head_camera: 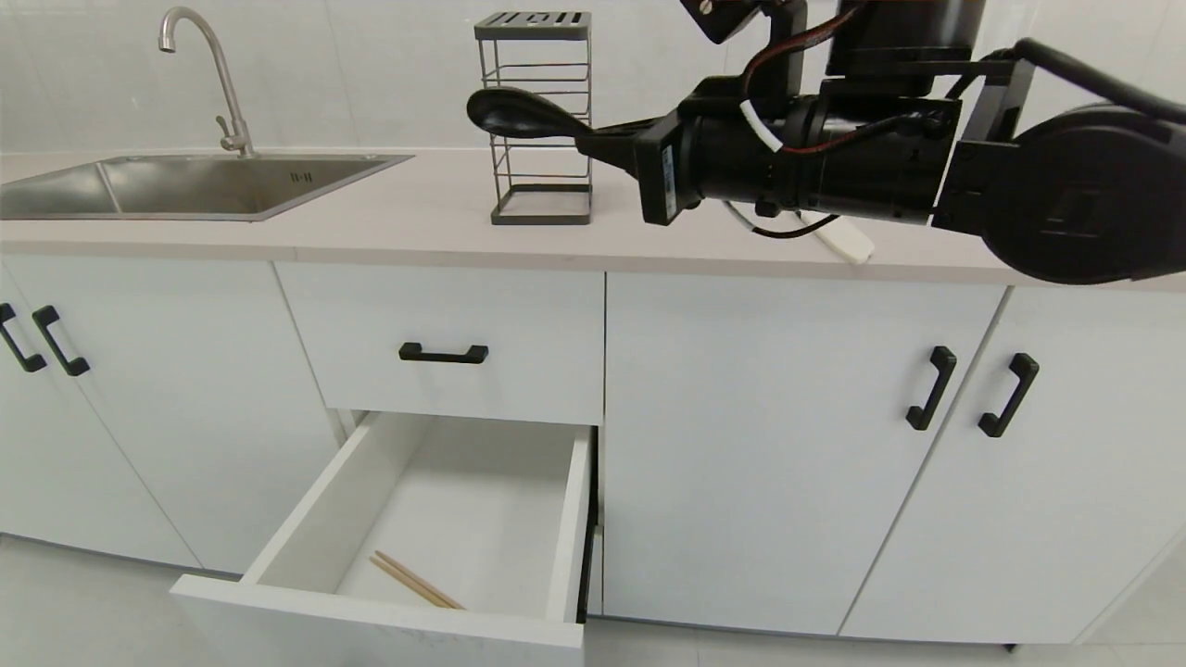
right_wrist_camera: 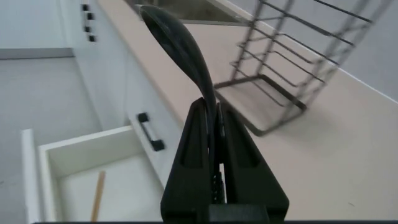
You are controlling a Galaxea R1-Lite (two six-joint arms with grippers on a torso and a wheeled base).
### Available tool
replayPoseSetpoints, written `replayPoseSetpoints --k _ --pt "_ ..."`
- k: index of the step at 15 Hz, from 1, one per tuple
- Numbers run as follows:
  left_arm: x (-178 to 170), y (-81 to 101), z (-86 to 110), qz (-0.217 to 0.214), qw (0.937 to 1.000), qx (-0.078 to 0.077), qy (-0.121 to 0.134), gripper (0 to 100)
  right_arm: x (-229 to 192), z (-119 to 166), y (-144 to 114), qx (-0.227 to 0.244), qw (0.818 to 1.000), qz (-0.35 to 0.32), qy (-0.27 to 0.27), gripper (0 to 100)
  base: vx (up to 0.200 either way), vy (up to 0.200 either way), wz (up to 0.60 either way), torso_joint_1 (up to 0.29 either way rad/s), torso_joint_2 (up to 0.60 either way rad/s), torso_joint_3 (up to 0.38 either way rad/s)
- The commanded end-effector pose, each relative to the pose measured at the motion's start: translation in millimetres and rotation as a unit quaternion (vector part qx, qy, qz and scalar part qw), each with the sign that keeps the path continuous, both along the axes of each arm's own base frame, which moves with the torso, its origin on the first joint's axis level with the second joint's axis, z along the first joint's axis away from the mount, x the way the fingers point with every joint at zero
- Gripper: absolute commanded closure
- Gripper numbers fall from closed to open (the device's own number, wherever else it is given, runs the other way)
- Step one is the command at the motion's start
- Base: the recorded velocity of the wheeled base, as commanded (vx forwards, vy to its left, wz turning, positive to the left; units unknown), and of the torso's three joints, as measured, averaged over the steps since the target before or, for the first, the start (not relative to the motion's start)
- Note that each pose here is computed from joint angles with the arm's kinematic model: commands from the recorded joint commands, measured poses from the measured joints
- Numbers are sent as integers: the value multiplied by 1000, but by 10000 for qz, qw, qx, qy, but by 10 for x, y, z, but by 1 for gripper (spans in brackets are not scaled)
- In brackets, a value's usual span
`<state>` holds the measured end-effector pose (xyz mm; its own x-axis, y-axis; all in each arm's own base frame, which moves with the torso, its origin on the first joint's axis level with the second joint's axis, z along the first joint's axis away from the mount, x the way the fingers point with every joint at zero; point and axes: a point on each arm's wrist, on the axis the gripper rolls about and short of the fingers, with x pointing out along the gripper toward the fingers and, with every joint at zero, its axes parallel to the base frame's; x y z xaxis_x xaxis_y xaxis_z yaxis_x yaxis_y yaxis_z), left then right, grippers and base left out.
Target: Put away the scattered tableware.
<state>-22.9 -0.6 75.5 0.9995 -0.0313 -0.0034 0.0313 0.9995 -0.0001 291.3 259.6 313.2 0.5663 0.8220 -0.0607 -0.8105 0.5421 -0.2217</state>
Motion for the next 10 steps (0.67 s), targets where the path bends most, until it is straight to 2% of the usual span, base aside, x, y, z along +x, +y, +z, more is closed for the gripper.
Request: replayPoseSetpoints --k 1,10 --pt "1 0 0 3 10000 0 6 0 -130 -115 249 -104 9993 334 114 100 0 0 0 0 0 0" --pt "1 0 0 -5 10000 0 6 0 -380 -721 966 -624 9920 922 595 100 0 0 0 0 0 0"
